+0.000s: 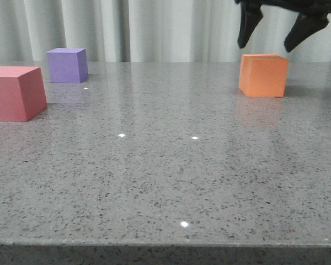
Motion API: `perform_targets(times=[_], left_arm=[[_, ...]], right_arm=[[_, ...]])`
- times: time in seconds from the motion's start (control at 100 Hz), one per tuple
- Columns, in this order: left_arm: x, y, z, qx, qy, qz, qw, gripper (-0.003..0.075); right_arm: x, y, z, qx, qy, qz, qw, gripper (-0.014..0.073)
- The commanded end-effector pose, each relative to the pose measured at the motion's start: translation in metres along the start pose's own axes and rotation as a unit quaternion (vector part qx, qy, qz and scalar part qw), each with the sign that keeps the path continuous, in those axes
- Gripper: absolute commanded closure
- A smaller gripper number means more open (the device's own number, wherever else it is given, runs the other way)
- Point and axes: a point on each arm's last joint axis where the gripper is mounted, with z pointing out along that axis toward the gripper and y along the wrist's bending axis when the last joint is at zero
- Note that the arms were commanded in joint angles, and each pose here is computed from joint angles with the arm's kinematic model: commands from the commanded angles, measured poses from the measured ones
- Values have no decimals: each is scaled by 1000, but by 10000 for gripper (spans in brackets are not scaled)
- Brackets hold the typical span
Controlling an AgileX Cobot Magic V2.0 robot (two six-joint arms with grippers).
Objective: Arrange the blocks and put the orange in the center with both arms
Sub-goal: 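Lower the right gripper over the orange cube and close on it, then lift the orange cube with the right gripper and carry it toward the table middle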
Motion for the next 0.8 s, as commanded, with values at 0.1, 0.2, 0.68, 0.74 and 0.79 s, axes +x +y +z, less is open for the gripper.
perform_targets(times=[0.1, 0.2, 0.68, 0.74, 0.79], left_arm=[[5, 0, -2, 2, -32, 0, 999, 739], [5, 0, -2, 2, -32, 0, 999, 739], [5, 0, -2, 2, -32, 0, 999, 739], [5, 0, -2, 2, -32, 0, 999, 739], [5, 0, -2, 2, -32, 0, 999, 739]], right_arm=[[-16, 1, -2, -2, -44, -7, 999, -35], [-14, 1, 4, -1, -32, -7, 999, 48], [-22, 32, -32, -26, -40, 7, 999, 200], [-25, 49, -38, -34, -52, 4, 998, 200], [-25, 63, -42, -32, -62, 6, 998, 200]])
